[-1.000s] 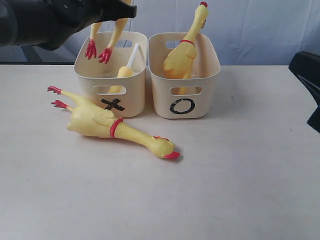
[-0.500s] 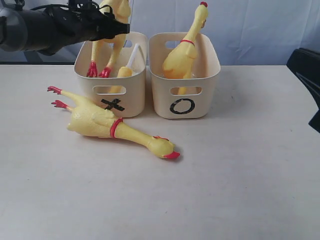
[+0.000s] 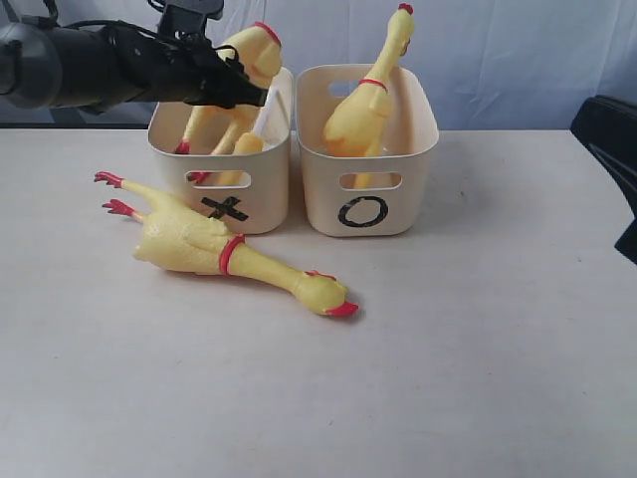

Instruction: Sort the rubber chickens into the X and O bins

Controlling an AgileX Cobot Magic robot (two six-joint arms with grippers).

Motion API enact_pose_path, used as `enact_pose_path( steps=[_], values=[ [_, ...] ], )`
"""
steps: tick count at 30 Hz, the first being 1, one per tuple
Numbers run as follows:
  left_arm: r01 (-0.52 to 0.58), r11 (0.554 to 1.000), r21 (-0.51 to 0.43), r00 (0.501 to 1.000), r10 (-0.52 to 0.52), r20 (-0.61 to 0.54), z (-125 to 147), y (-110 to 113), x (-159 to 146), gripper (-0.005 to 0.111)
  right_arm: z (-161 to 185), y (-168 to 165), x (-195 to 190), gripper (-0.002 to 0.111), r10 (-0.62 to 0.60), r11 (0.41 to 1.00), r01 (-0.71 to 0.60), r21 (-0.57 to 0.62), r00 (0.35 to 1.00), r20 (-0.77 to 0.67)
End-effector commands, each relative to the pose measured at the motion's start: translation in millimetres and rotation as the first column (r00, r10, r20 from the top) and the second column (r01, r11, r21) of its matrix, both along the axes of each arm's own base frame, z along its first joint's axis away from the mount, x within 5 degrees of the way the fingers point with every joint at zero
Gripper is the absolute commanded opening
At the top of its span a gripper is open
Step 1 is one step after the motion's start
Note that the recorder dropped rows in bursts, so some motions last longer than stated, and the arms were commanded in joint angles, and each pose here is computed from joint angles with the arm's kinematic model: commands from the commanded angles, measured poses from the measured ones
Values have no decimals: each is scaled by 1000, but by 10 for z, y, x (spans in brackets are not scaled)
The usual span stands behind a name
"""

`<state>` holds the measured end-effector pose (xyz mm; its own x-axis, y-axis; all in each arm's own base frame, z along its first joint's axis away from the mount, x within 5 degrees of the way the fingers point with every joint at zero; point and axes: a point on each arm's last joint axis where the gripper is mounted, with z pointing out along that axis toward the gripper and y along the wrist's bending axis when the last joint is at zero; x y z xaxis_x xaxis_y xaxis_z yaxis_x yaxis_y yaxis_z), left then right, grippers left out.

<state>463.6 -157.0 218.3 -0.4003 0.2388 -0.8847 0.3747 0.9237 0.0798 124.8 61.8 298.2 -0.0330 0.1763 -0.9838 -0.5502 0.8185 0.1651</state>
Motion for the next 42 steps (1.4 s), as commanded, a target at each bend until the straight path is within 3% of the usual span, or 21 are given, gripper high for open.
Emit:
enact_pose_path(
  steps=[1,8,15,20,24,30,32,36,40,42],
  values=[
    [0,1000,6,1000,0,-31,-126,9,38,0,-6,-3,-13,-1,1,1000,-1,-2,1000,5],
    [0,1000,12,999,1,-54,-241,3,55,6,-5,-3,-13,-1,2,1000,-2,-1,1000,5],
    [-6,1000,11,999,6,-45,-235,7,61,55,-5,-3,-13,-1,2,1000,-2,-1,1000,5],
    [-7,1000,11,999,7,-41,-224,8,61,65,-5,-3,-13,-1,2,1000,-2,-1,1000,5],
    [5,1000,15,1000,-5,-25,-112,10,36,65,-5,-3,-13,-1,2,1000,-2,-1,1000,5],
    [54,998,42,998,-56,37,330,28,-91,64,-5,-3,-13,-1,2,1000,-2,-1,1000,5],
    [111,989,100,993,-114,32,501,36,-190,62,-6,-2,-13,-1,2,1000,-2,-3,1000,6],
    [195,958,210,980,-198,-3,726,72,-362,38,-14,6,-18,-1,11,999,-11,-31,1000,14],
    [244,932,269,969,-247,-24,1085,145,-617,0,-19,10,-20,-1,15,999,-14,-47,1000,17],
    [229,942,246,972,-233,-14,1302,193,-761,0,-19,10,-20,-1,15,999,-14,-47,1000,17]
  ],
)
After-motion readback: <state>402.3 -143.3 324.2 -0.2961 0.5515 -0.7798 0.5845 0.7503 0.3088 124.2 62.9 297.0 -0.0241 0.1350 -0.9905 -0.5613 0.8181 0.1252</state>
